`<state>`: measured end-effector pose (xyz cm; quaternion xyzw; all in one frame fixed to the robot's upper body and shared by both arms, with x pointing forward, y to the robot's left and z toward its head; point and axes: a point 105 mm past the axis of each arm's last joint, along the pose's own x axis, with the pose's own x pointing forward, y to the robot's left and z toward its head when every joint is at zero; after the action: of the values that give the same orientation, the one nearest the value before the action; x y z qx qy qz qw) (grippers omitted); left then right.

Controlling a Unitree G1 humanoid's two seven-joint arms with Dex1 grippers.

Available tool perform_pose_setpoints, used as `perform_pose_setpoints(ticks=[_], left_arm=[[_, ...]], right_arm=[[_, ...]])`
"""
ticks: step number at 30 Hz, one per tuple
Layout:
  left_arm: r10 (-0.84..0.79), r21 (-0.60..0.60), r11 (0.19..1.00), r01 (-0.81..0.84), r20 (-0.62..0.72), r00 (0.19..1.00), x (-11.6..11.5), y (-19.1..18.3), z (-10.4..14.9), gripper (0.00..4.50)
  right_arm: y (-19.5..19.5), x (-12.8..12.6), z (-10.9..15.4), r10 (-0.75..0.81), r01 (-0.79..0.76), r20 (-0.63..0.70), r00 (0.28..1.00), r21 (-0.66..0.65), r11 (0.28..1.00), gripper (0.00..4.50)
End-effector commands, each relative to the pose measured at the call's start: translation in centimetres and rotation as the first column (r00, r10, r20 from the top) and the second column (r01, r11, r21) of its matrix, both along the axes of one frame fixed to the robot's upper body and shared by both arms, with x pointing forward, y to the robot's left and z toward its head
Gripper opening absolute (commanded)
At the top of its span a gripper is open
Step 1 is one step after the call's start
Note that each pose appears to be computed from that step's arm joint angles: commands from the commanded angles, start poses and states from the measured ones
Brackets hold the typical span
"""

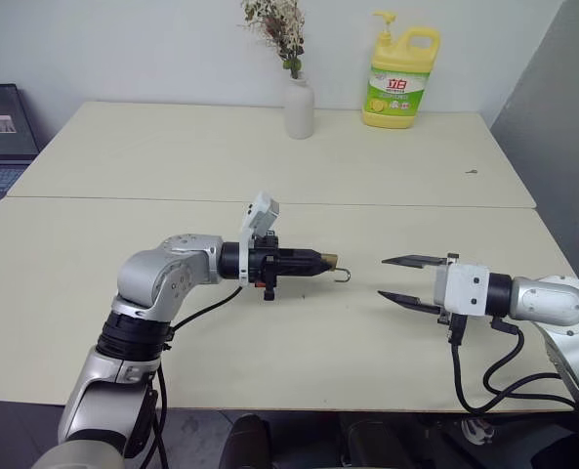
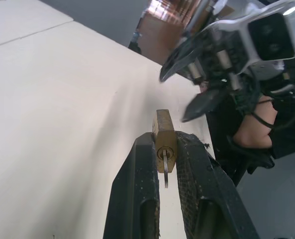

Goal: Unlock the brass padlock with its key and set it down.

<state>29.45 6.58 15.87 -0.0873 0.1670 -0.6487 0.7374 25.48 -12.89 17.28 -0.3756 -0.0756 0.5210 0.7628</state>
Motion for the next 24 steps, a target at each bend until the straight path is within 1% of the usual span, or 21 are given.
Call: perform_pose_setpoints(ticks=[1,2,6,8,9,13,17,24], left_arm=[[0.017,-0.026,0.999,-0.02,-0.083,0.996,-0.6,-0.3,-0.6,0.17],[0.023,-0.025,0.999,-0.026,-0.109,0.994,-0.7,-0.4,-1.0,0.17],[0.063,-0.003,0.998,-0.064,-0.196,0.979,-0.7,-0.4,-2.8,0.17],[0.145,0.04,0.989,-0.139,-0.26,0.955,0.0,-0.3,-4.8,0.17],[0.166,0.052,0.986,-0.158,-0.274,0.947,0.2,-0.3,-5.3,0.17],[0.322,0.146,0.946,-0.29,-0.303,0.897,1.8,0.2,-8.0,0.17],[0.344,0.176,0.937,-0.301,-0.319,0.883,1.9,0.2,-9.0,0.17],[0.351,0.184,0.935,-0.305,-0.341,0.872,2.0,-0.1,-9.3,0.17]], right_arm=[[0.5,-0.8,1.1,0.008,-0.008,0.021,1.0,0.004,1.0,4.09],[0.6,-0.9,1.0,0.01,-0.01,0.013,1.0,0.001,1.0,4.46],[1.1,-1.7,0.1,0.027,-0.029,-0.061,0.998,-0.03,0.999,4.5],[1.3,-2.4,-1.0,0.041,-0.05,-0.124,0.991,-0.074,0.996,4.5],[1.3,-2.5,-1.2,0.042,-0.054,-0.139,0.989,-0.084,0.995,4.5],[1.7,-2.5,-1.9,0.046,-0.062,-0.145,0.988,-0.112,0.992,4.5],[2.1,-2.4,-1.9,0.054,-0.07,-0.135,0.989,-0.113,0.991,4.5],[2.5,-2.4,-1.9,0.069,-0.085,-0.135,0.988,-0.116,0.99,4.5]])
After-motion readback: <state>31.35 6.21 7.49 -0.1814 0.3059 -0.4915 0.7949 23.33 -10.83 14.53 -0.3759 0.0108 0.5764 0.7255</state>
